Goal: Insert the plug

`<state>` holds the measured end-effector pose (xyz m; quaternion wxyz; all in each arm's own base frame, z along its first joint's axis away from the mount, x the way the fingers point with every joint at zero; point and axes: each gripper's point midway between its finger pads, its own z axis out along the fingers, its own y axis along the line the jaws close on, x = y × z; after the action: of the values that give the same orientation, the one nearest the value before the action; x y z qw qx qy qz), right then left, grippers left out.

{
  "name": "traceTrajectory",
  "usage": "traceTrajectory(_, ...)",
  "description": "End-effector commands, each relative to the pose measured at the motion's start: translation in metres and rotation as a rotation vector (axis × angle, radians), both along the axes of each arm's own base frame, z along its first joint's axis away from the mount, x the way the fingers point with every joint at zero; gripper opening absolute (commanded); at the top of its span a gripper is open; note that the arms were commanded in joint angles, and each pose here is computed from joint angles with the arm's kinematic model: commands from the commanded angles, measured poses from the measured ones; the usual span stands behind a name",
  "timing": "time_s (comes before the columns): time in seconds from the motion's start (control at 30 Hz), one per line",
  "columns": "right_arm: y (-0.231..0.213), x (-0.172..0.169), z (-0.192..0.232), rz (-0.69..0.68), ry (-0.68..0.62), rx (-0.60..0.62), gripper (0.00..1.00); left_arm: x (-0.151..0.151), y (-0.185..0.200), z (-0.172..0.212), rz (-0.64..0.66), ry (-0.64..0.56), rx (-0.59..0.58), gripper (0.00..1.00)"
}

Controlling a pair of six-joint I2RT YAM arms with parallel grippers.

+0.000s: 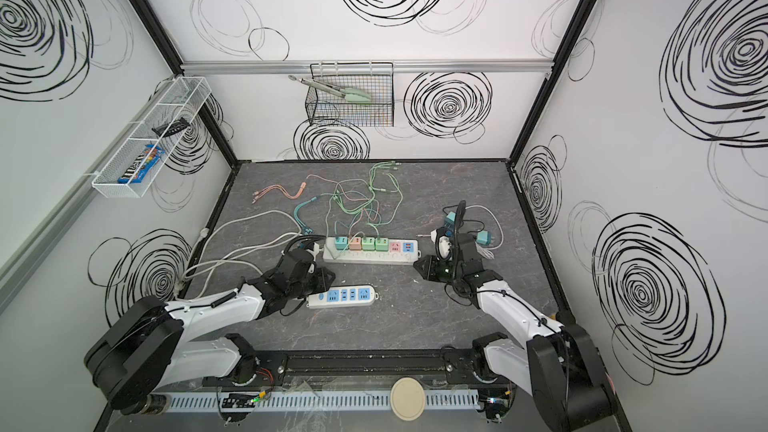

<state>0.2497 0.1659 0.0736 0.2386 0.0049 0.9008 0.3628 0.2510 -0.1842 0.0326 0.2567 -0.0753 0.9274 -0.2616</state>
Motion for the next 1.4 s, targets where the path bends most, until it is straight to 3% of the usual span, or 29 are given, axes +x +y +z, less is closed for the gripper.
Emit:
traceTrajectory(0.0, 0.011, -0.003, -0.007, 0.046, 0.063, 0.031, 0.10, 0.021, -0.015, 0.021, 0.008, -0.068, -0.098, 0.27)
traceTrajectory(0.13, 0.016, -0.001, -0.022, 0.048, 0.112, 0.055, 0.00, 0.026, -0.014, 0.019, 0.026, -0.074, -0.109, 0.27)
traceTrajectory(0.83, 0.024, 0.063, -0.045, -0.022, 0.116, 0.025, 0.00, 0.070, 0.000, 0.007, 0.082, -0.080, -0.086, 0.26)
traceTrajectory(0.93, 0.024, 0.062, -0.040, -0.021, 0.109, 0.024, 0.08, 0.064, -0.001, 0.013, 0.059, -0.085, -0.048, 0.32)
traceTrajectory(1.1, 0.015, 0.054, -0.023, -0.040, 0.043, -0.010, 0.31, 0.051, 0.025, 0.023, 0.128, -0.106, 0.021, 0.41)
traceTrajectory(1.23, 0.005, 0.052, -0.010, -0.061, -0.014, -0.056, 0.45, 0.054, 0.061, 0.053, 0.244, -0.223, 0.099, 0.56)
traceTrajectory(1.37, -0.001, 0.052, -0.003, -0.076, -0.042, -0.082, 0.52, 0.074, 0.082, 0.085, 0.292, -0.307, 0.124, 0.71)
